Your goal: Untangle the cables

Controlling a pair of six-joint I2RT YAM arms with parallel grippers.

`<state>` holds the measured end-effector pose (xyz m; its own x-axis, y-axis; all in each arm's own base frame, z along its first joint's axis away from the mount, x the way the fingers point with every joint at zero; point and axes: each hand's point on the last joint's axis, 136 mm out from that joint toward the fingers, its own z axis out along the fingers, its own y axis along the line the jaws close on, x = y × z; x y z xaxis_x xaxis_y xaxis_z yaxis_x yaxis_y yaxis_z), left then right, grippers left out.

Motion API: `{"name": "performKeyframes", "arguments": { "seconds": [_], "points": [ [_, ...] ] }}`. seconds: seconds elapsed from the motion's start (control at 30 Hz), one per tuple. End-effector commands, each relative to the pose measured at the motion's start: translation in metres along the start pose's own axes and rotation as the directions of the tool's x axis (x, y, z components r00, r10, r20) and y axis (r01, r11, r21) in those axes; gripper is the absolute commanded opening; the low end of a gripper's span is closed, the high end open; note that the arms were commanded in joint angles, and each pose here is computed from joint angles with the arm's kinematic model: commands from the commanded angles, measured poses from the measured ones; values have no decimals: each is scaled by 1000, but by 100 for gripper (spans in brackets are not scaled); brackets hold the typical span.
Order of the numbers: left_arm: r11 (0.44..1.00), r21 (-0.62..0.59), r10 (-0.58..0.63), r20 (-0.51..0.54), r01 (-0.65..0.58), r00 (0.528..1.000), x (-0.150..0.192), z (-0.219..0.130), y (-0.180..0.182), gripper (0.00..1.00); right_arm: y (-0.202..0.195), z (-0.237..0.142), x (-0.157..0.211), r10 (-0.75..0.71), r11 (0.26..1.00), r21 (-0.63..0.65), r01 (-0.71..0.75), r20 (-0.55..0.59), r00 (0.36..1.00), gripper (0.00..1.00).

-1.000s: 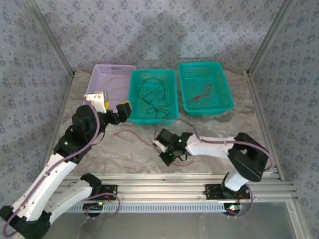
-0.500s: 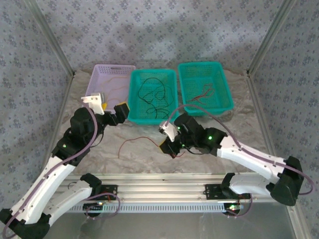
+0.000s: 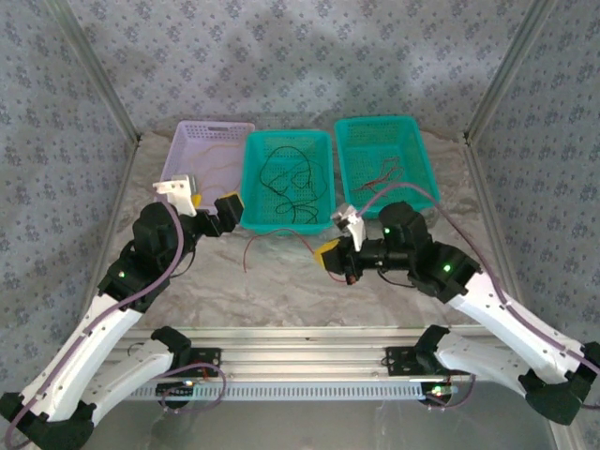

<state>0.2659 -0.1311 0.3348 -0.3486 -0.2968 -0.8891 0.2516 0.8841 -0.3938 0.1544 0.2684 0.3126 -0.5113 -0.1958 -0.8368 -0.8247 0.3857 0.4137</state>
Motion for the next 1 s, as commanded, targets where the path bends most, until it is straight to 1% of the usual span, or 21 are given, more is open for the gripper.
{"name": "performKeyframes", "arguments": {
  "seconds": [0.0,0.13,0.23,0.27,0.3,0.33,0.4,0.47,0.53,0.57,0.63,0.7,0.73,0.8,0.9,0.97],
  "points": [
    [1000,19,-13,1,13,1000,-1,1,-4,100,-3,-24,-34,10,998,59,-17,114,993,0],
    [999,30,-16,-5,16,1000,-1,4,-7,100,-32,-50,-66,26,978,195,-72,228,973,0],
    [999,33,-18,-13,18,1000,1,7,-8,100,-59,-77,-91,26,940,314,-135,328,944,0],
    [999,38,-16,-15,16,1000,1,7,-10,100,-76,-87,-97,27,909,381,-171,356,934,0],
    [999,37,-15,-17,15,1000,1,8,-10,100,-84,-103,-112,4,883,430,-190,398,917,0],
    [999,37,-15,-17,15,1000,1,9,-10,100,-93,-112,-118,-4,861,463,-209,417,909,0],
    [999,36,-13,-20,14,1000,2,10,-10,100,-129,-133,-128,8,777,555,-298,464,886,0],
    [999,39,-13,-24,14,1000,3,12,-11,100,-158,-149,-137,48,721,572,-391,522,852,0],
    [999,41,-13,-31,15,999,4,13,-11,100,-179,-151,-148,71,717,552,-425,549,833,0],
    [999,39,-13,-30,15,999,4,13,-11,100,-194,-153,-150,78,691,567,-450,560,825,0],
    [999,41,-15,-35,17,999,5,14,-11,100,-217,-144,-153,117,677,566,-470,548,828,0],
    [999,43,-18,-37,19,999,6,14,-11,100,-248,-142,-151,118,622,614,-486,540,833,0],
    [999,44,-20,-38,21,999,7,15,-11,100,-260,-138,-150,125,607,625,-491,535,836,0],
    [999,46,-24,-45,26,999,9,16,-12,100,-291,-125,-138,182,565,648,-511,507,843,0],
    [998,47,-28,-54,31,998,13,18,-11,100,-328,-92,-116,291,553,645,-527,443,848,0],
    [998,46,-29,-61,31,998,15,19,-11,100,-348,-76,-100,345,533,660,-530,403,848,0]
  ]
}}
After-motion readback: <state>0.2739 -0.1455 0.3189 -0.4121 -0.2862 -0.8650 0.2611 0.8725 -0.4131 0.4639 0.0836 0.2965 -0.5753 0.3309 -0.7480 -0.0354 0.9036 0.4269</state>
